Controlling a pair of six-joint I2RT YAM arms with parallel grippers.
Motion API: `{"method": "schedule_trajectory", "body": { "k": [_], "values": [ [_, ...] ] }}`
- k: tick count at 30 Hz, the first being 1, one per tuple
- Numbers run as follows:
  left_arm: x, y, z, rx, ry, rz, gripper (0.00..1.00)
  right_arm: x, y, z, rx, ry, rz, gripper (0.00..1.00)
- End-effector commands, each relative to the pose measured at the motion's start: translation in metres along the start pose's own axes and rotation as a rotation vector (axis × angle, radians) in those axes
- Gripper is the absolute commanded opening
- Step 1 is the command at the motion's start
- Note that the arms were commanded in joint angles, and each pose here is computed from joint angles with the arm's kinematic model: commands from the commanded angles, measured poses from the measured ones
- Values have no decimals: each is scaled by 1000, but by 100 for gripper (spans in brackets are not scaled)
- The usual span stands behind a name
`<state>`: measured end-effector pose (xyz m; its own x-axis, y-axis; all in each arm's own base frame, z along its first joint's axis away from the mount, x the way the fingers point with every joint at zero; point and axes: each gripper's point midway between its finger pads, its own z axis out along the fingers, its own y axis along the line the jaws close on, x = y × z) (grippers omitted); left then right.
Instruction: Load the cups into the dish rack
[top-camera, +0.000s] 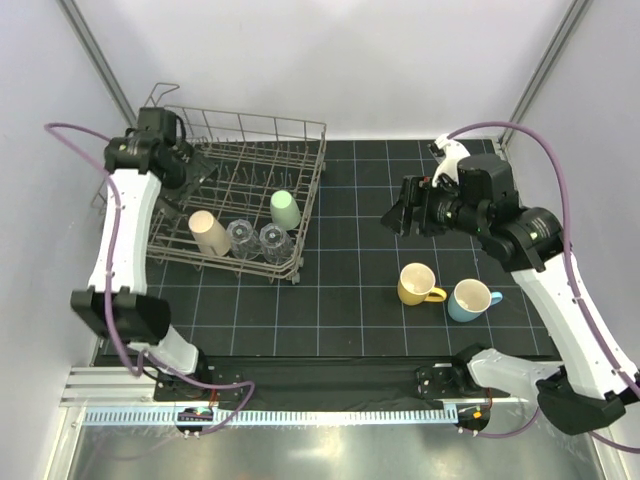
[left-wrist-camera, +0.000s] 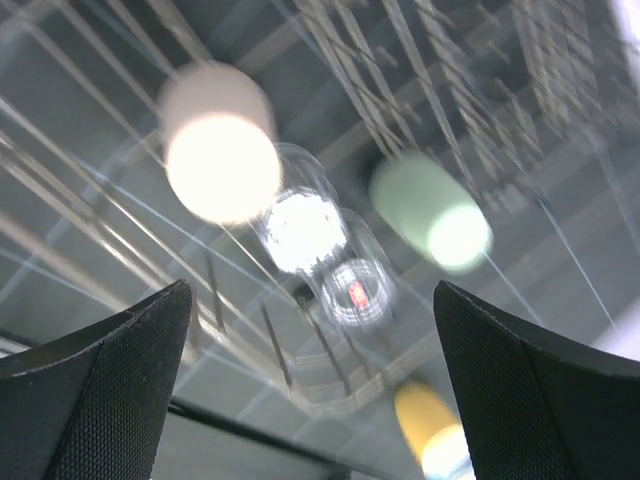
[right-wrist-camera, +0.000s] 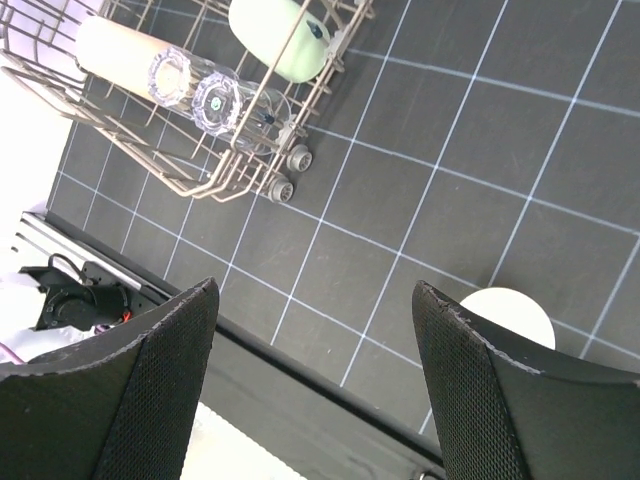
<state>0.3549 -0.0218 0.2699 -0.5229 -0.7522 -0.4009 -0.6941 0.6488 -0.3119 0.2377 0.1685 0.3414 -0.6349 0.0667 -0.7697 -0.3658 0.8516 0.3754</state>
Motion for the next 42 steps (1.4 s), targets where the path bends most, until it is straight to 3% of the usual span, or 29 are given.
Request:
{"method": "schedule_trajectory", "body": {
  "k": [1, 3, 6, 8, 11, 21, 31, 40, 42],
  "values": [
    [21, -21, -49, 277, 53, 77, 100, -8, 7, 5, -25, -9, 41, 79],
    [45, -29, -69, 450, 107, 99, 100, -6, 2, 11, 4, 1, 77, 79],
    [61, -41, -89, 667, 98, 103, 100, 4, -11, 26, 75, 42, 143, 79],
    [70, -52, -111, 815, 122, 101, 94, 13, -20, 35, 125, 83, 181, 79],
    [91, -45, -119, 891, 179, 108, 91, 29, -37, 48, 198, 137, 246, 79],
    [129, -14, -125, 930, 254, 160, 90, 129, -87, 74, 320, 430, 190, 78],
    [135, -14, -136, 976, 270, 191, 82, 175, -111, 90, 390, 524, 206, 75],
    [138, -6, -138, 952, 270, 200, 80, 203, -125, 111, 415, 544, 233, 62],
    [139, -5, -140, 944, 269, 201, 80, 208, -129, 114, 426, 555, 234, 53]
  ]
}}
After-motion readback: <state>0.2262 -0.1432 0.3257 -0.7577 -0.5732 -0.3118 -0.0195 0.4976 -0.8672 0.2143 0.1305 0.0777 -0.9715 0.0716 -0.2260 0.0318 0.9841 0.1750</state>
